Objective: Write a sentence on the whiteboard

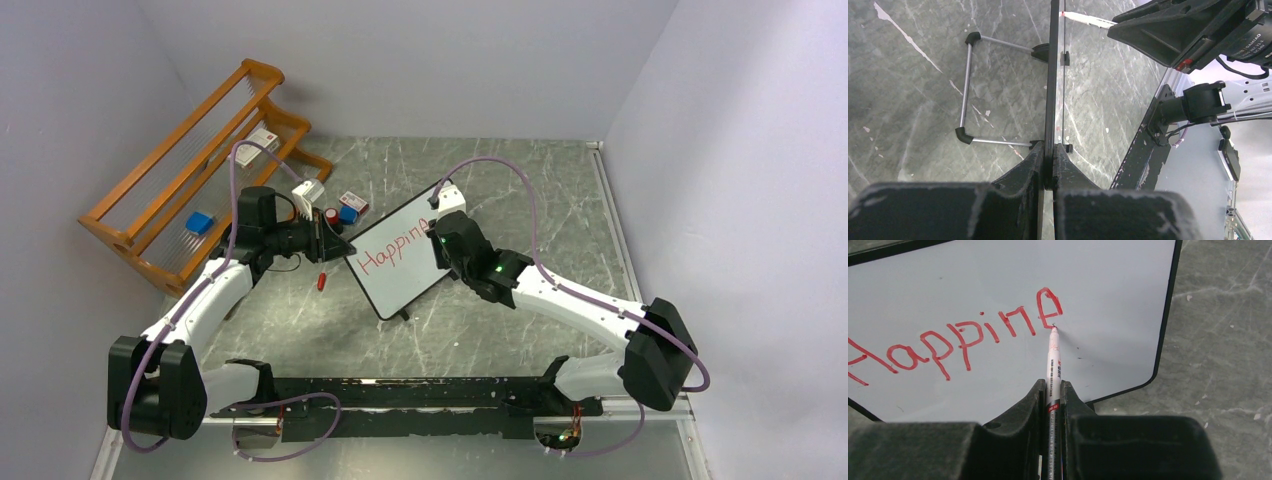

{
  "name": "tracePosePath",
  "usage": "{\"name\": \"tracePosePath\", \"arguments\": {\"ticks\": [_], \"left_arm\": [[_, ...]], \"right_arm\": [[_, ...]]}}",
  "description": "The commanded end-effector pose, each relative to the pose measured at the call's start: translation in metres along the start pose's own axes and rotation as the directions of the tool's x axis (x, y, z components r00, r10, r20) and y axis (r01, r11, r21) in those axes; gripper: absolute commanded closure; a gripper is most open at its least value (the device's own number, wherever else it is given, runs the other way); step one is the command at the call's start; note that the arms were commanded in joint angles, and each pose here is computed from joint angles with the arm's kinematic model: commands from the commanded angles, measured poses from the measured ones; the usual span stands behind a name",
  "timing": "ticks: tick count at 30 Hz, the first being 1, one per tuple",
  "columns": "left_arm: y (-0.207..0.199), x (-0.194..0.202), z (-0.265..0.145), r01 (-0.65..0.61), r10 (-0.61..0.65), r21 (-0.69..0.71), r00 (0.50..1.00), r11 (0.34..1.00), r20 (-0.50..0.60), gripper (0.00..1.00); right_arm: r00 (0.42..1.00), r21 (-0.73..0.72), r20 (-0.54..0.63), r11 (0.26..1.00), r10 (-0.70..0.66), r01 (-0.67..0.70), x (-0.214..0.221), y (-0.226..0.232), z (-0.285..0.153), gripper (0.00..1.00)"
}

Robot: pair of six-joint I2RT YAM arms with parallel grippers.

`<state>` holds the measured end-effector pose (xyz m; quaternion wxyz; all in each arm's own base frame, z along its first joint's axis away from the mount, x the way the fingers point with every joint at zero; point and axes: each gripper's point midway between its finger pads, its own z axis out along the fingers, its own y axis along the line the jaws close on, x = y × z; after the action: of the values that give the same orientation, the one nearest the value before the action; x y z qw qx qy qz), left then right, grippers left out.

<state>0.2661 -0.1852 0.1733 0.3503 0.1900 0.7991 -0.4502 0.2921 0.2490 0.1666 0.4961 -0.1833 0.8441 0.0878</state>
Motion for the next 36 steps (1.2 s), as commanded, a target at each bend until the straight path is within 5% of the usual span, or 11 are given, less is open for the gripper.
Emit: {"name": "tracePosePath", "arguments": {"ticks": [1,25,30,36], "left_arm": [[0.015,0.016,0.000,0.019,-0.022,-0.066,0.999,0.998,-0.044,0.95],[0.025,-0.009,-0.005,-0.056,0.046,-0.143,0.996,0.988,-0.071,0.95],[0.033,-0.018,-0.004,-0.073,0.058,-0.177,0.994,0.981,-0.089,0.85],[0.019,-0.030,-0.013,-0.056,0.057,-0.193,0.998,0.980,0.000,0.57]], "right_arm": [[1.000,0.047,-0.013,0.999,-0.004,0.005,0.006,-0.009,0.005,1.00],[0.994,-0.023,0.100,0.999,0.041,-0.039,-0.025,-0.008,-0.024,1.00],[0.992,-0.005,0.113,0.999,0.049,-0.049,-0.026,-0.014,-0.030,1.00],[0.990,-0.001,0.129,0.999,0.049,-0.050,-0.029,-0.018,-0.037,1.00]]}}
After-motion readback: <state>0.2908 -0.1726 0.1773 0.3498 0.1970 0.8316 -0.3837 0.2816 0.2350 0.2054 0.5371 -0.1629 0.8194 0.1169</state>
